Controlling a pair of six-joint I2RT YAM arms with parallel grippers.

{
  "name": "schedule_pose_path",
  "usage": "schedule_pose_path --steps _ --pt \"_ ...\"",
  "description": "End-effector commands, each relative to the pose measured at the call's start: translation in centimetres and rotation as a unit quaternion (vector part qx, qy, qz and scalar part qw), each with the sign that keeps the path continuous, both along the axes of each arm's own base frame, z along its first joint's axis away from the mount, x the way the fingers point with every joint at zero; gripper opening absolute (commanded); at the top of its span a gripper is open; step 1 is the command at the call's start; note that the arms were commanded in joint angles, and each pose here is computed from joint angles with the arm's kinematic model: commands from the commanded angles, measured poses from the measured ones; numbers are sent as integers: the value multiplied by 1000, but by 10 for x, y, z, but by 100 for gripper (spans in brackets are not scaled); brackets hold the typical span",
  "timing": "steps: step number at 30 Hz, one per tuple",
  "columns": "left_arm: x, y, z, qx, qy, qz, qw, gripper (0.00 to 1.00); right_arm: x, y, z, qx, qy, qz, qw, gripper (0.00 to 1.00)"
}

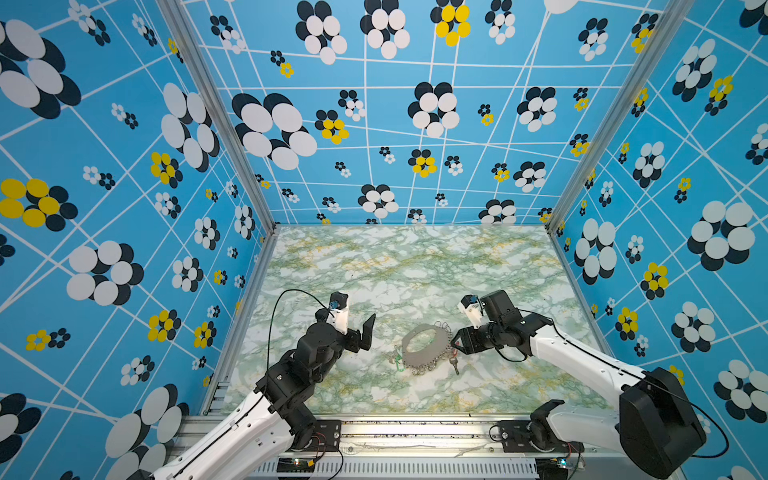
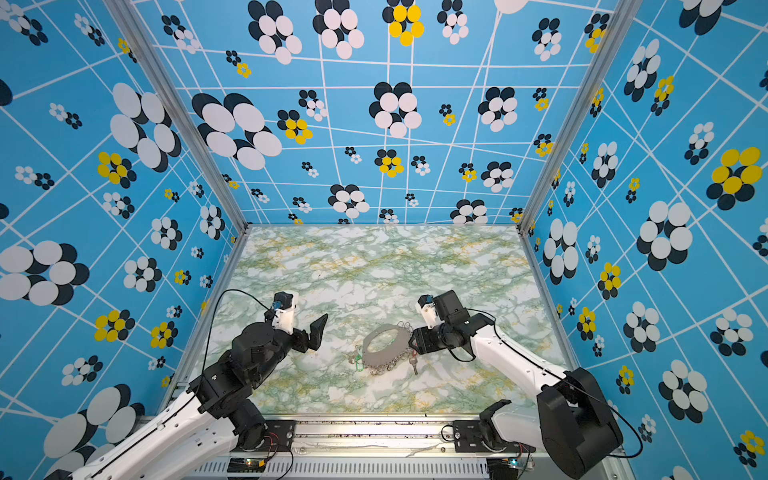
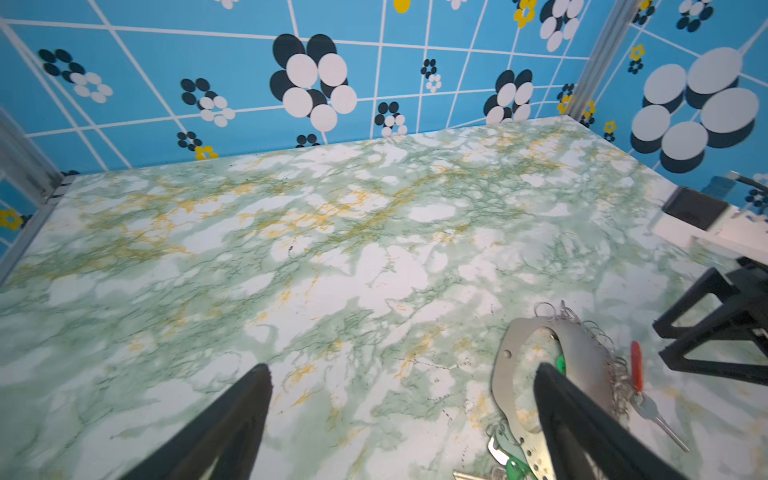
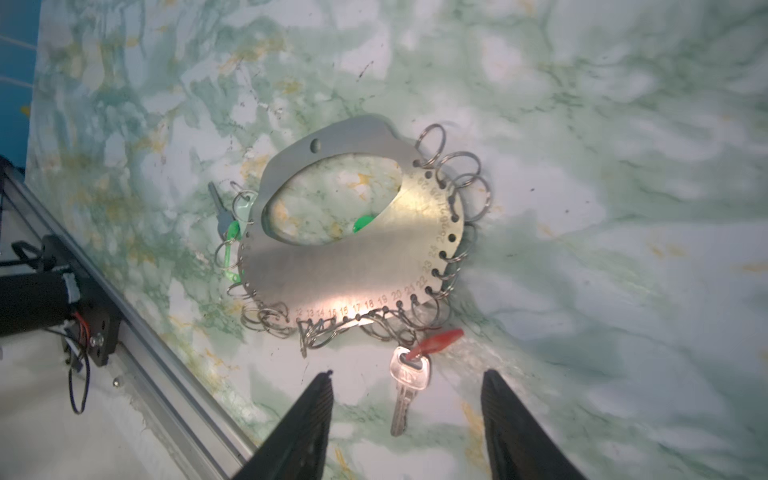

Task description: Put the keys on the keyring

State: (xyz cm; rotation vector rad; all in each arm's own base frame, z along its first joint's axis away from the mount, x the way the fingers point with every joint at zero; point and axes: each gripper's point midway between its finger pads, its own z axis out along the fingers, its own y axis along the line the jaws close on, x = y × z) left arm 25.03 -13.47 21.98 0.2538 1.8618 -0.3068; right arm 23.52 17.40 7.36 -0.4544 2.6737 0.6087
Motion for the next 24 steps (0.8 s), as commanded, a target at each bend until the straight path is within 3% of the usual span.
schedule_pose_path --steps 1,5,7,13,19,20,21,24 --pt "17 14 1 10 -35 26 999 99 32 -23 22 -28 -62 -50 996 73" --pt "40 34 -14 30 -44 59 997 99 77 -63 53 -75 -180 -120 973 82" --pt "50 42 -24 44 -45 70 996 99 95 -88 58 -113 -232 -152 954 85" --pt "76 67 -41 56 -65 101 991 99 130 -144 49 -150 -334 -230 901 91" --pt "92 85 -59 91 -76 119 986 99 149 -163 41 -187 -407 -245 860 92" --pt "94 88 -61 93 -82 123 985 99 152 -167 42 -194 -408 -254 856 93" --pt "95 89 -61 99 -90 121 984 99 153 -166 39 -187 -392 -247 866 93" --pt "103 90 -68 110 -91 116 983 99 154 -160 38 -170 -393 -232 873 93"
